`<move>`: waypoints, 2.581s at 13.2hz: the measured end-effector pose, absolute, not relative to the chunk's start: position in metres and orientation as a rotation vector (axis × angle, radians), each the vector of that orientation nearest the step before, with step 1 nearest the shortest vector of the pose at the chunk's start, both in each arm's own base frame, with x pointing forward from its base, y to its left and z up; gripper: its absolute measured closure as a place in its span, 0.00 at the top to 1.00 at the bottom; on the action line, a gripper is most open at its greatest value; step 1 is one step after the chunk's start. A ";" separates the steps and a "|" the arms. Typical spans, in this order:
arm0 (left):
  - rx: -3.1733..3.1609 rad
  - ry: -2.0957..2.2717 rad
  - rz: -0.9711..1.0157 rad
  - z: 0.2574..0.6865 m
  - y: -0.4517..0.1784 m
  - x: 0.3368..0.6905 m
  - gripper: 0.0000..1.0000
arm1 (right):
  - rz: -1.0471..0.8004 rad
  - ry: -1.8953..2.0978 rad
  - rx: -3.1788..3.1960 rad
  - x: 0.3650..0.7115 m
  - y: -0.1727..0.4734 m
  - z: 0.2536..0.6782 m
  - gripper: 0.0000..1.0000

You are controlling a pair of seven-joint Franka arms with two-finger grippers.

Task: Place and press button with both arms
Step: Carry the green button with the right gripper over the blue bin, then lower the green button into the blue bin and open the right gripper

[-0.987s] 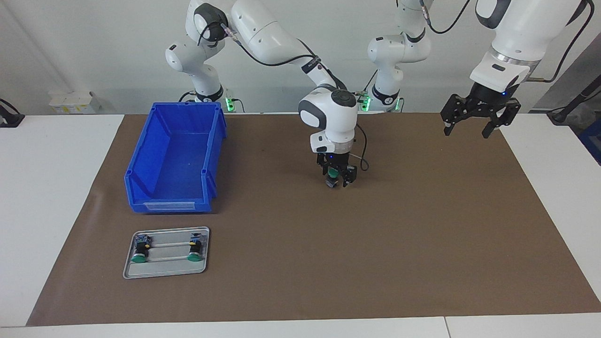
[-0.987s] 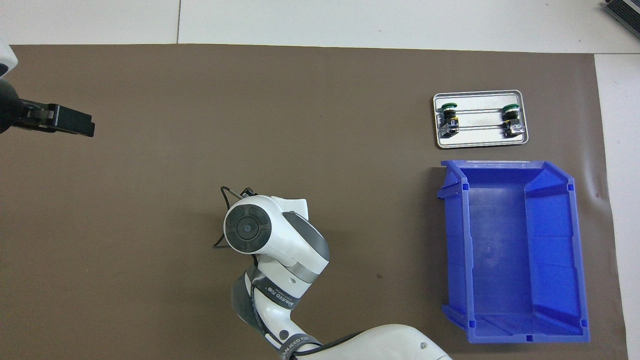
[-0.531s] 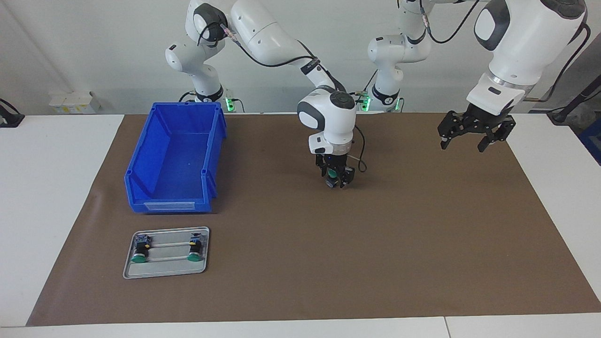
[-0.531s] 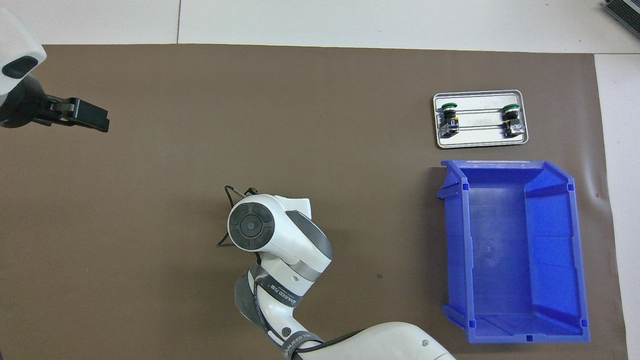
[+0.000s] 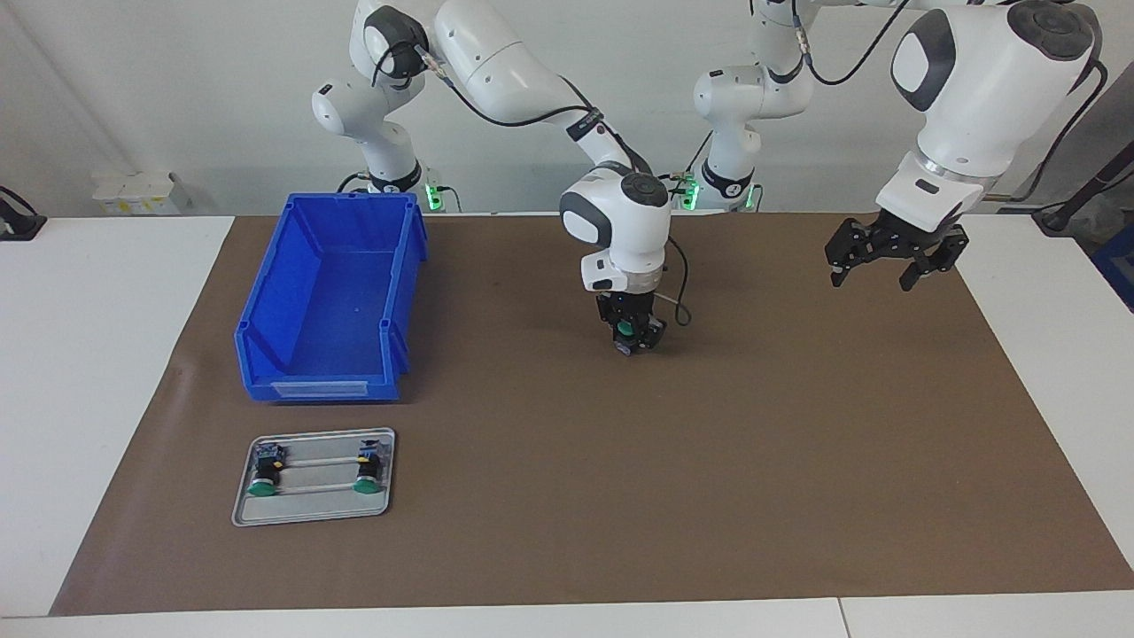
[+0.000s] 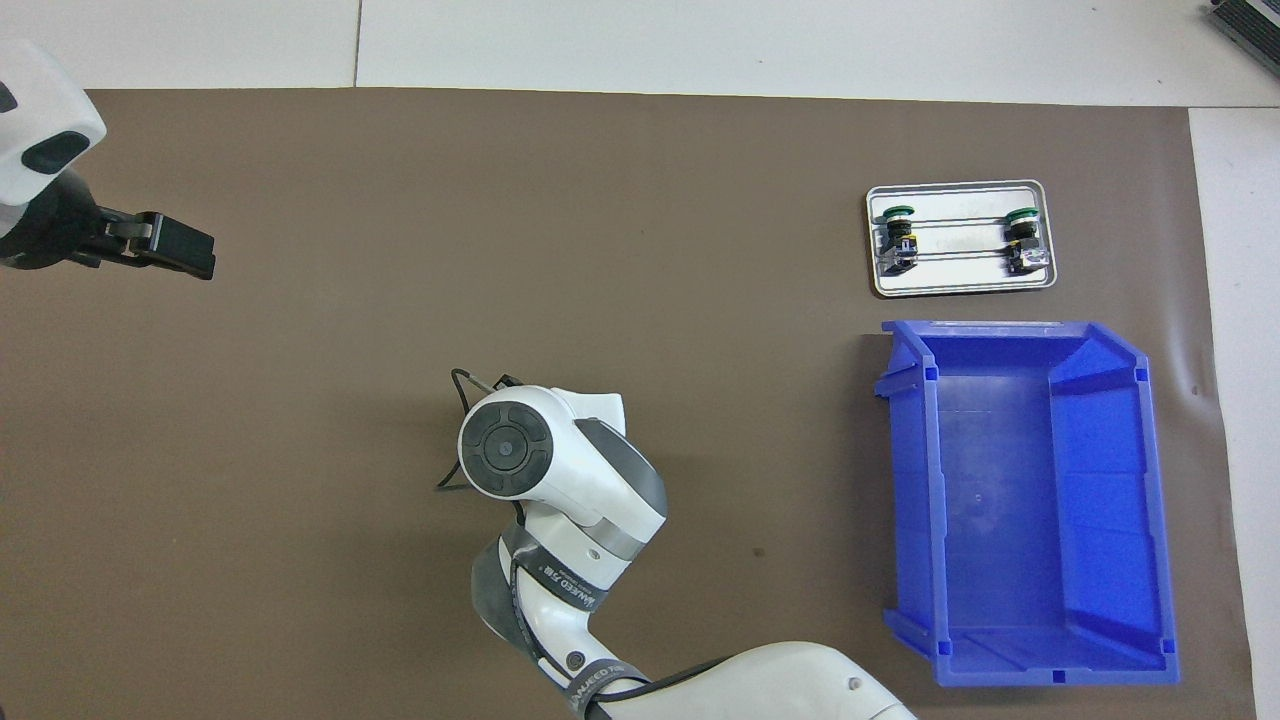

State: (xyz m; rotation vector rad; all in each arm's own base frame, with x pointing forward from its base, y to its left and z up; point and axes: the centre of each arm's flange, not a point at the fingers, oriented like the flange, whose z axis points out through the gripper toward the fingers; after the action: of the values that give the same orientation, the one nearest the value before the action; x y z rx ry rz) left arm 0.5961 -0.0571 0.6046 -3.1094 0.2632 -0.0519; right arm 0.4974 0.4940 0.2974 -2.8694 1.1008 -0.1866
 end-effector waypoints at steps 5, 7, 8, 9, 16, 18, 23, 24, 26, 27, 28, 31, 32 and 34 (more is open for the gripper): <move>-3.103 0.265 -0.036 0.602 -0.057 0.589 1.00 | -0.233 0.965 -2.913 0.557 0.413 0.371 0.44; -3.103 0.266 -0.035 0.601 -0.057 0.589 1.00 | -0.226 0.879 -2.976 0.580 0.349 0.426 0.44; -3.103 0.266 -0.034 0.601 -0.057 0.589 1.00 | -0.217 0.825 -3.010 0.588 0.315 0.449 0.44; -3.103 0.267 -0.032 0.601 -0.058 0.589 1.00 | -0.209 0.774 -3.039 0.596 0.279 0.469 0.44; -3.102 0.232 -0.043 0.606 -0.045 0.586 1.00 | -0.054 0.407 -3.167 0.580 0.028 0.496 0.44; -3.102 0.229 -0.042 0.605 -0.043 0.586 1.00 | -0.050 0.314 -3.163 0.555 -0.012 0.458 0.44; -3.103 0.228 -0.042 0.606 -0.043 0.586 1.00 | -0.082 0.340 -3.096 0.512 -0.036 0.384 0.44; -3.103 0.228 -0.042 0.606 -0.043 0.586 1.00 | -0.103 0.335 -3.096 0.509 -0.034 0.373 0.44; -3.103 0.228 -0.042 0.605 -0.043 0.586 1.00 | -0.113 0.336 -3.097 0.504 -0.033 0.346 0.44; -3.103 0.228 -0.041 0.605 -0.043 0.586 1.00 | -0.100 0.338 -3.098 0.503 -0.033 0.336 0.44; -3.103 0.228 -0.041 0.605 -0.043 0.586 1.00 | -0.095 0.340 -3.099 0.504 -0.033 0.329 0.44; -3.103 0.227 -0.041 0.605 -0.043 0.586 1.00 | -0.093 0.343 -3.100 0.507 -0.033 0.315 0.44; -3.103 0.227 -0.041 0.605 -0.043 0.586 1.00 | -0.091 0.345 -3.100 0.507 -0.033 0.312 0.52; -3.103 0.227 -0.041 0.605 -0.043 0.586 1.00 | -0.094 0.345 -3.100 0.508 -0.033 0.312 0.74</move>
State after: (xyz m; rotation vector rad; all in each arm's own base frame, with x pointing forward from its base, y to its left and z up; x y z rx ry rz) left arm 0.5862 -0.0427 0.6054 -3.1027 0.2272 -0.0412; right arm 0.5082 -0.0331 0.3121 -3.0998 0.3454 -0.0942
